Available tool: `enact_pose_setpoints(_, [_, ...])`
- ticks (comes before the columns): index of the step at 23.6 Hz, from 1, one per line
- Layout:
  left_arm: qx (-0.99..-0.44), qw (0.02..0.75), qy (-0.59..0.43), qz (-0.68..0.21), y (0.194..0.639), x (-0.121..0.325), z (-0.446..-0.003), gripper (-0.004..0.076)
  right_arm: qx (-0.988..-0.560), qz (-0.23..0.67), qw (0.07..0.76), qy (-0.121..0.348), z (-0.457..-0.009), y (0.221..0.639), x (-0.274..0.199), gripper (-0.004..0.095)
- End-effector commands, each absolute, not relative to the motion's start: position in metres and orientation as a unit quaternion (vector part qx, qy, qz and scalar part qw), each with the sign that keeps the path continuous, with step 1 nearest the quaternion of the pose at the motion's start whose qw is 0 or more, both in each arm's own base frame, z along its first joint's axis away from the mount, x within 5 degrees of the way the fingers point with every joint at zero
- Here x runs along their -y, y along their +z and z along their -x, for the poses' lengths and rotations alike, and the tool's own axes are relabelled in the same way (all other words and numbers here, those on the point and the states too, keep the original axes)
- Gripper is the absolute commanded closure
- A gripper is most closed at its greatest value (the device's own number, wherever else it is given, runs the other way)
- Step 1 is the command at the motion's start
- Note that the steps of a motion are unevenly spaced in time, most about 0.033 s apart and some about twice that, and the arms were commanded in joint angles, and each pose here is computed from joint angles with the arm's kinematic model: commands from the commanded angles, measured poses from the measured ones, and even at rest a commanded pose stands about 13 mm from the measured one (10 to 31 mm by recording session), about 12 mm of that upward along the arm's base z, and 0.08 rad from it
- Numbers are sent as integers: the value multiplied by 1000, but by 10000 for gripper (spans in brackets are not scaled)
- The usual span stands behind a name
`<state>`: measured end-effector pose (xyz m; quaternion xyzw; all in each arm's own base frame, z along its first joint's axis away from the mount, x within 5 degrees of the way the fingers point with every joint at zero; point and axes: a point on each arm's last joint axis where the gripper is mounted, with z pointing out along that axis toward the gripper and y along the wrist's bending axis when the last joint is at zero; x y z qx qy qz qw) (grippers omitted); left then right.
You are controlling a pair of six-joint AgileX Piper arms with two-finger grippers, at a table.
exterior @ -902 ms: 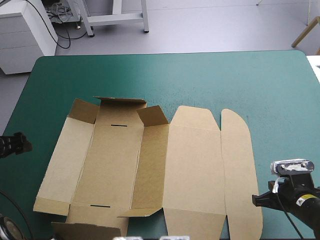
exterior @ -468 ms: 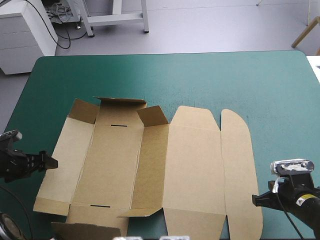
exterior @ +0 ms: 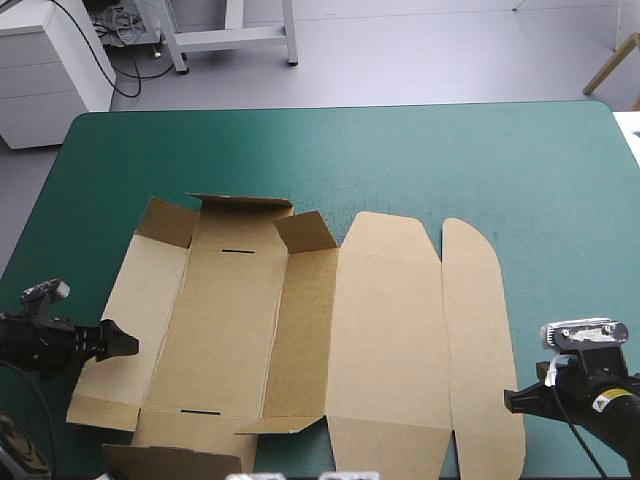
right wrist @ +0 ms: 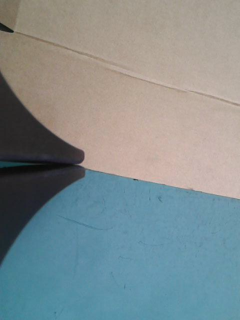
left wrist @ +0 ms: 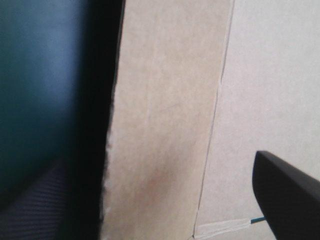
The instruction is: Fold the box
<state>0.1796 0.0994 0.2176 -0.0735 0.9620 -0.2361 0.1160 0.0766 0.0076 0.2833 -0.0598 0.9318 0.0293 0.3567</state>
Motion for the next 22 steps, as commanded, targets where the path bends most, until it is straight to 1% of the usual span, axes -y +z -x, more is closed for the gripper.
enact_pose_setpoints(1, [-947, 134, -283, 70, 231, -91, -182, 21, -919, 57, 390, 26, -81, 294, -7, 928])
enact_pose_setpoints(7, [-947, 114, -298, 29, 231, -72, -189, 22, -919, 57, 390, 26, -81, 294, -7, 927])
enact_pose_setpoints(10, [-948, 103, -300, 11, 231, -63, -192, 38, -919, 57, 390, 26, -81, 294, -7, 927])
enact_pose_setpoints(13, [-951, 92, -295, 14, 230, -62, -191, 92, -919, 57, 390, 27, -81, 294, -7, 927])
enact_pose_setpoints(15, [-961, 60, -271, 15, 227, -63, -188, 135, -919, 57, 390, 28, -81, 294, -7, 927])
enact_pose_setpoints(17, [-964, 46, -263, 12, 226, -60, -188, 160, -919, 57, 390, 28, -81, 294, -7, 928])
enact_pose_setpoints(22, [-963, 42, -266, -5, 226, -52, -190, 204, -919, 57, 390, 28, -81, 294, -7, 928])
